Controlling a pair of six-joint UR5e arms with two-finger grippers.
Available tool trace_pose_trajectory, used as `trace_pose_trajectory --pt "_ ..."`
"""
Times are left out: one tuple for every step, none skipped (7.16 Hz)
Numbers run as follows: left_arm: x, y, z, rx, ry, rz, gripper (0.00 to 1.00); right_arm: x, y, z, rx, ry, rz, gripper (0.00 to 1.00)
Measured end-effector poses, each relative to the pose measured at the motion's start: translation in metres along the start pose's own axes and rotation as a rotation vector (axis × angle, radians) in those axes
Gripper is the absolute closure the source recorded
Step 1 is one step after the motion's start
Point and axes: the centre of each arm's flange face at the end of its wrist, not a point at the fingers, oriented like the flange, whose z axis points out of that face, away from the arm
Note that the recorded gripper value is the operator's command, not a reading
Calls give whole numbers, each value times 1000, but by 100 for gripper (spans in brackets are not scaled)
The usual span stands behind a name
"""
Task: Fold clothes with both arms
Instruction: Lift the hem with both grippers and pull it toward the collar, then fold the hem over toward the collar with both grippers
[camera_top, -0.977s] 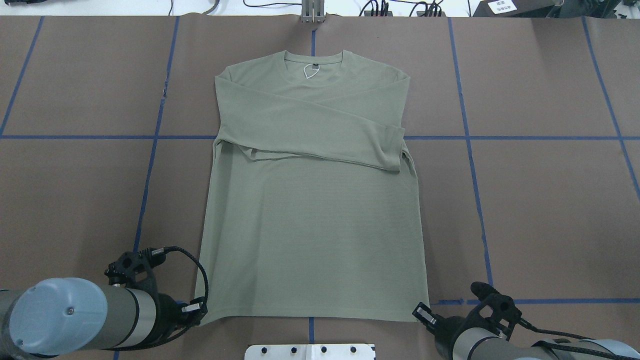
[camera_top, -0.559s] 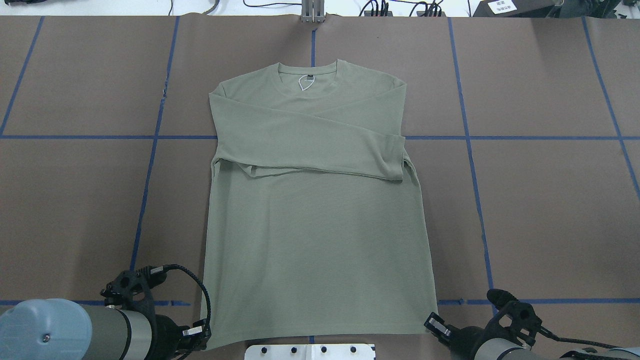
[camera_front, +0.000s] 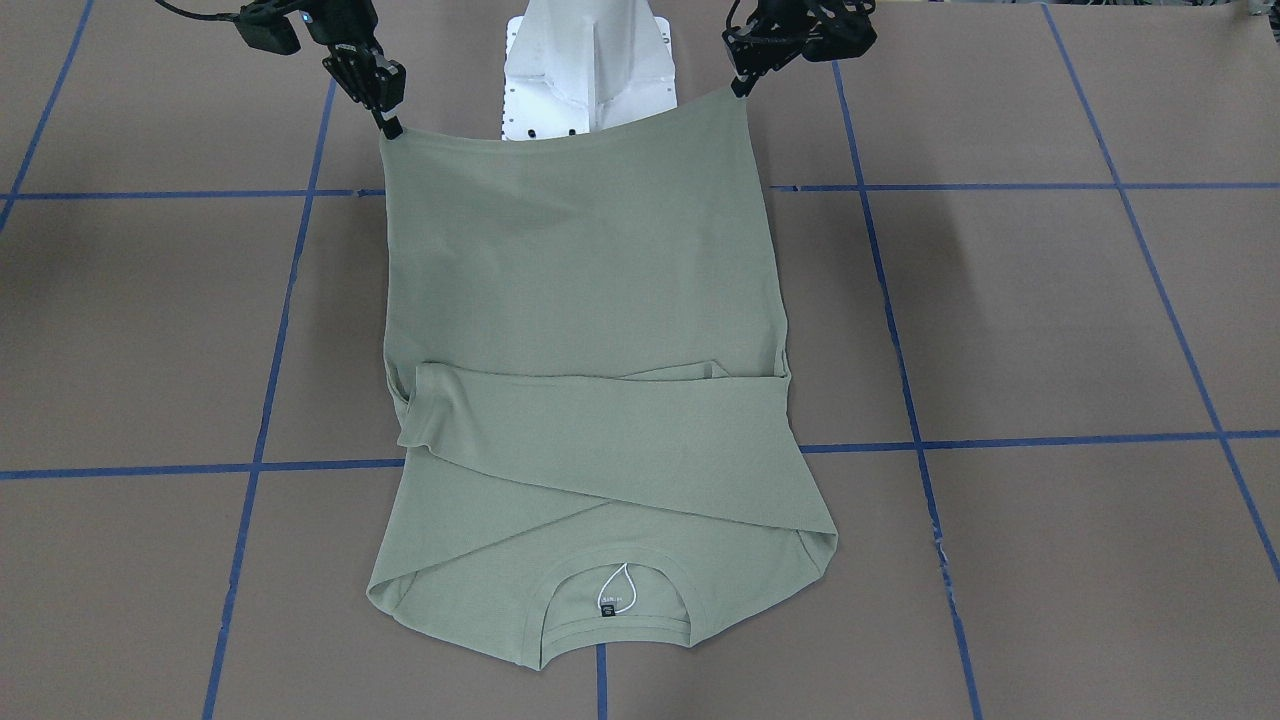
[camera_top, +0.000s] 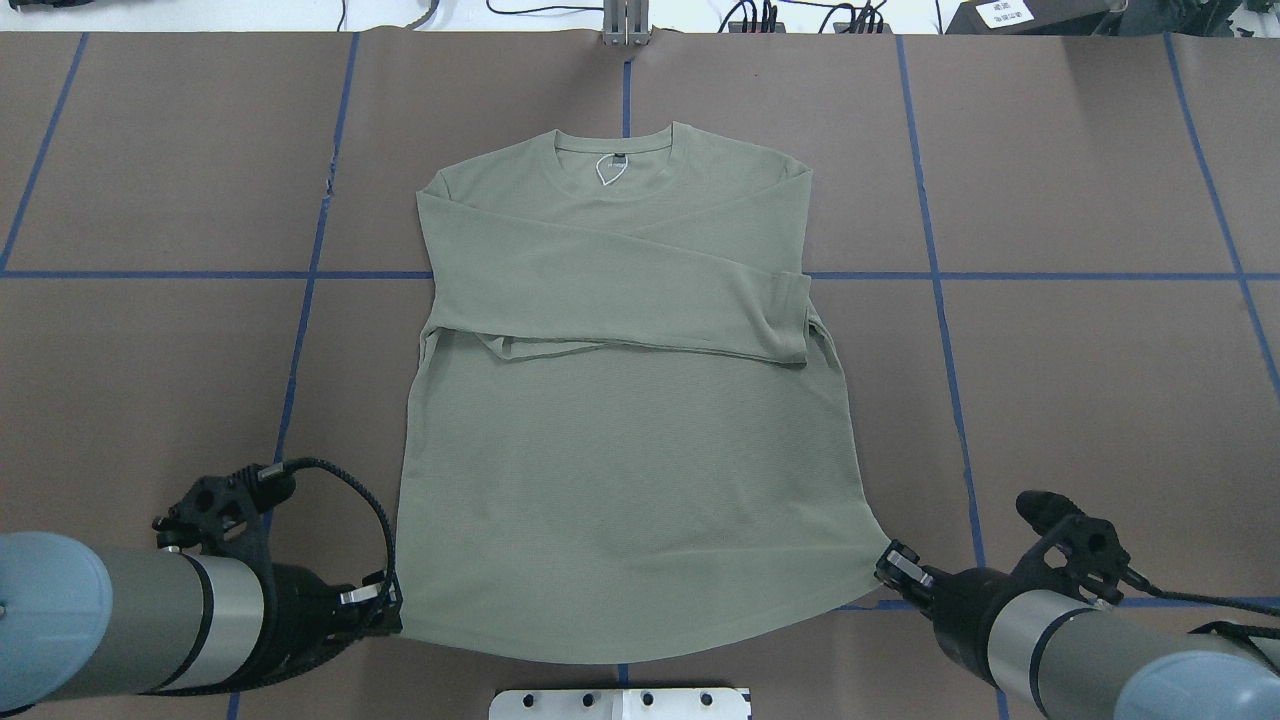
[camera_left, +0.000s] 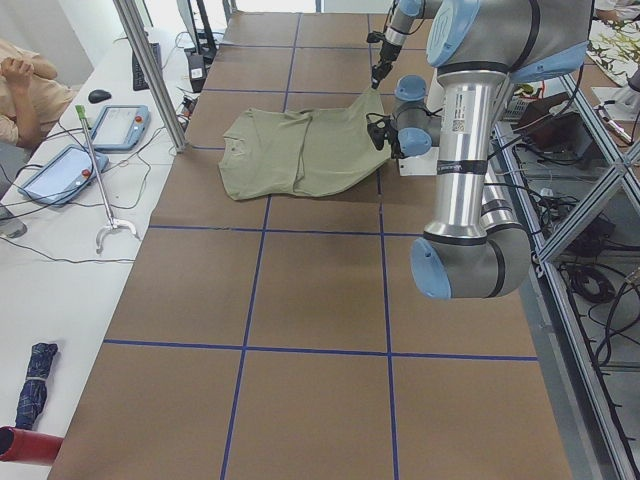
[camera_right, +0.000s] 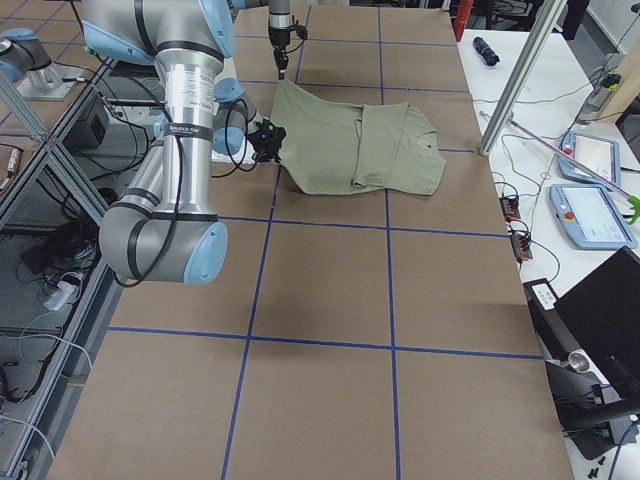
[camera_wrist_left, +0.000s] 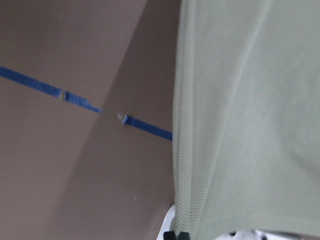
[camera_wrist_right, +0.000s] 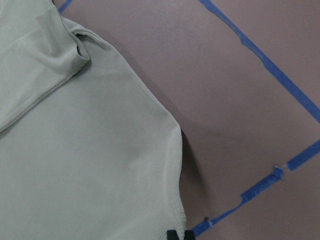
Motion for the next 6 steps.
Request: trace_pose_trajectory --pt "8 -26 -5 56 17 15 100 -17 -17 7 14 -13 -11 100" --pt "22 -58 -2 122 30 47 100 -38 -34 15 28 -29 -17 100" --pt "39 -90 6 179 34 70 100 -58 -50 26 43 -39 -14 100" --pt "54 -120 11 230 34 88 100 -80 -69 43 56 -39 -22 100" --pt "65 -147 15 271 31 102 100 -106 -92 66 72 -30 -43 100" --pt "75 -171 22 303 36 105 100 -132 -119 87 91 -16 -62 100"
